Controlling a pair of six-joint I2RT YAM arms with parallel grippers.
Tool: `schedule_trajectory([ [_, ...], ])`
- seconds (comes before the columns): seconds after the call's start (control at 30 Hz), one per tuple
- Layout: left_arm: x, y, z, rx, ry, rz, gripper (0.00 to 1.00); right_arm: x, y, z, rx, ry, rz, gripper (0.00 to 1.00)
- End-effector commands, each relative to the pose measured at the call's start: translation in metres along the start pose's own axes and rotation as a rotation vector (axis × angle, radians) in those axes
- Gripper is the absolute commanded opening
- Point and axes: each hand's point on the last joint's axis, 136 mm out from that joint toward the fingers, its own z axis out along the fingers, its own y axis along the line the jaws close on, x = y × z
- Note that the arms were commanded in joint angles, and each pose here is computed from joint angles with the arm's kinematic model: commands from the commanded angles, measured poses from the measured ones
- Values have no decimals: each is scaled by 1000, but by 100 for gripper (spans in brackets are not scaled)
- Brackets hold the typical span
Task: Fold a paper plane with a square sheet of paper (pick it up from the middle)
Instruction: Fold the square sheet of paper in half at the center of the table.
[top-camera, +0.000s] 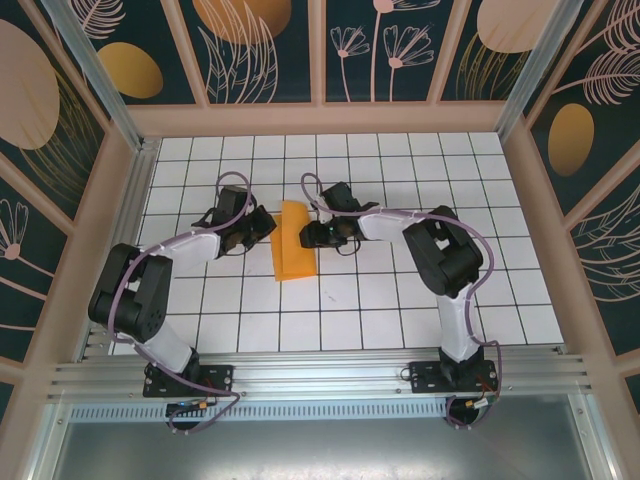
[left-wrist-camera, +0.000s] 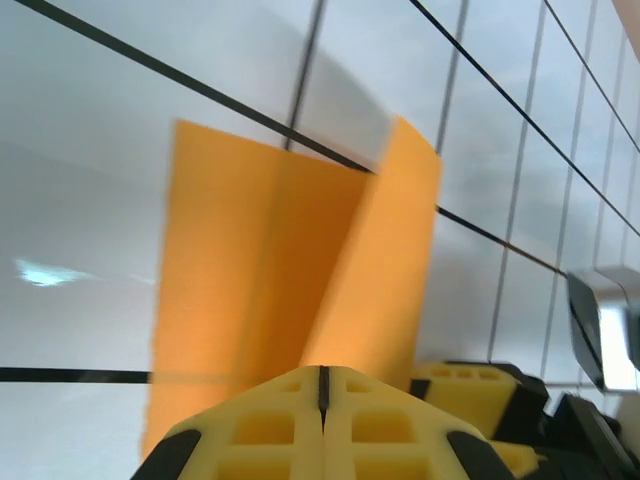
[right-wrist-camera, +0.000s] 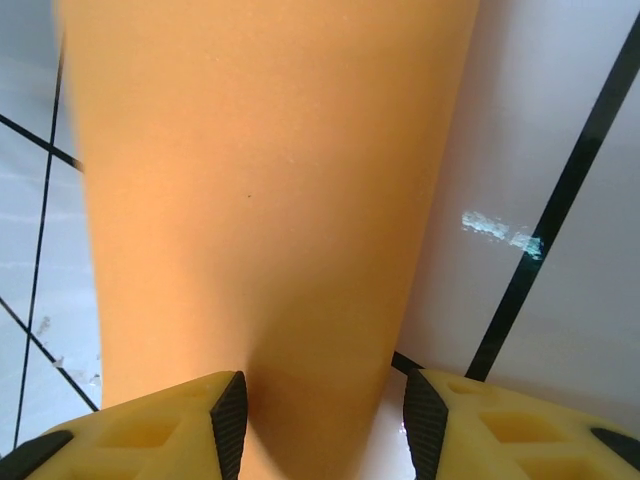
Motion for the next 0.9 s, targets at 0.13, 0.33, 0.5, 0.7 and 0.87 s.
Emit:
schedule_trajectory([
  [0.13,19,50,13,-185,59,-50,3,9,-17,14,166,39,-35,49],
  [0.33,28,64,25,-223,105,-48,0,0,-2,8,148,24,-63,50],
  [0.5,36,76,30,-256,130,-47,0,-3,10,6,131,19,-83,51],
  [0.7,39,80,31,-267,138,-43,0,-3,14,10,157,17,-112,51],
  [0.87,37,82,30,-276,131,-37,0,2,13,15,191,30,-146,51],
])
